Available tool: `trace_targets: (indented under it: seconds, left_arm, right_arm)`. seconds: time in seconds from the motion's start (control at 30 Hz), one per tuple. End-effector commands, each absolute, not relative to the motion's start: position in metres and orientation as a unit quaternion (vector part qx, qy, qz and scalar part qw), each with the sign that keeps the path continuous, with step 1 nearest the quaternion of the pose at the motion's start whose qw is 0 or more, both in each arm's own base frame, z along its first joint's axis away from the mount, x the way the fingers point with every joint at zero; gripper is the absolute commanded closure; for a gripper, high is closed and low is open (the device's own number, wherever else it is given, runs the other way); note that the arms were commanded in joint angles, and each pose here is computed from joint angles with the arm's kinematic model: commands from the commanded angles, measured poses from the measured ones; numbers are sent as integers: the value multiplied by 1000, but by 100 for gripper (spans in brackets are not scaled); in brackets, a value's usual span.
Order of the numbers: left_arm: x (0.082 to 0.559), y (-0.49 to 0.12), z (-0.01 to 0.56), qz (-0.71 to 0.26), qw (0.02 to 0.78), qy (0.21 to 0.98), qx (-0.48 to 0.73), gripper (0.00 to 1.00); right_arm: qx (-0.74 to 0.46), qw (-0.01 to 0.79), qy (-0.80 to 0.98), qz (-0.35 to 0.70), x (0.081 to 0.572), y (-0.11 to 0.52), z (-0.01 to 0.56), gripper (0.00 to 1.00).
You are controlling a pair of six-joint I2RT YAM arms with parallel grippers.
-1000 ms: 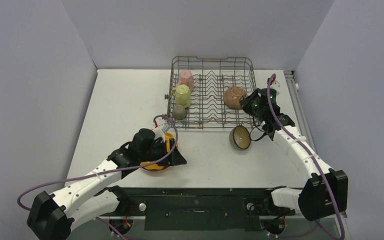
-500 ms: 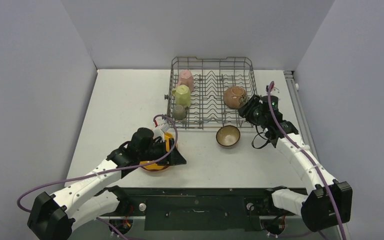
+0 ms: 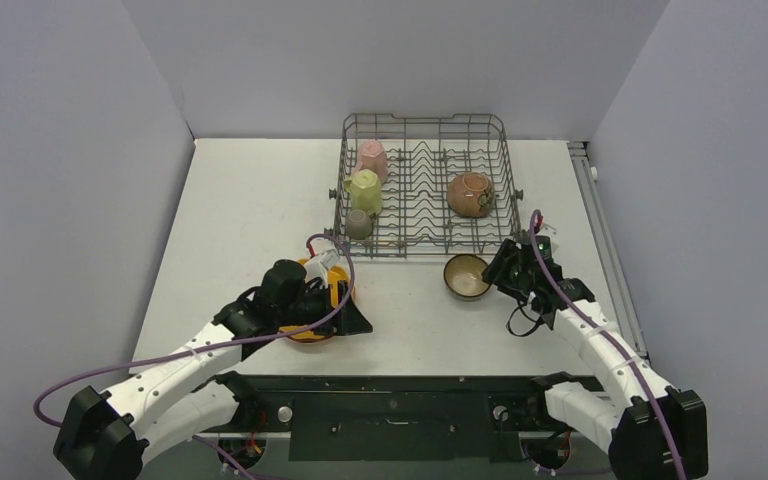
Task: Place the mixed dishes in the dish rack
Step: Pick up the bowl from the center of the board.
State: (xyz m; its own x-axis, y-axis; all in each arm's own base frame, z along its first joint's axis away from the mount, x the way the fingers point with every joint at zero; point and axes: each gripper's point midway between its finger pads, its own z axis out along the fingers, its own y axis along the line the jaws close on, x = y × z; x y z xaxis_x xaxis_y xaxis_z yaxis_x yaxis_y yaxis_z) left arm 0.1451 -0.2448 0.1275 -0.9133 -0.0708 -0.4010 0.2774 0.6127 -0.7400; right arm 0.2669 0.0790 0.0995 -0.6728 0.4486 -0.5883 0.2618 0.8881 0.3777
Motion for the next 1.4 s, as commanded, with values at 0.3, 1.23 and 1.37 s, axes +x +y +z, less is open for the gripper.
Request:
trace_targets:
  seconds: [0.3, 1.23, 1.37]
  left_arm:
    - [148, -249, 138, -456, 215, 861, 70, 34]
    - [157, -256, 169, -415, 253, 869, 94, 30]
    - [157, -254, 167, -376, 270, 881, 100, 30]
  right_arm:
    - [228, 319, 907, 152, 270, 89, 50, 53]
    - [6, 397, 906, 147, 207, 213, 144, 100]
    - [-41, 397, 904, 155, 192, 245, 156, 100]
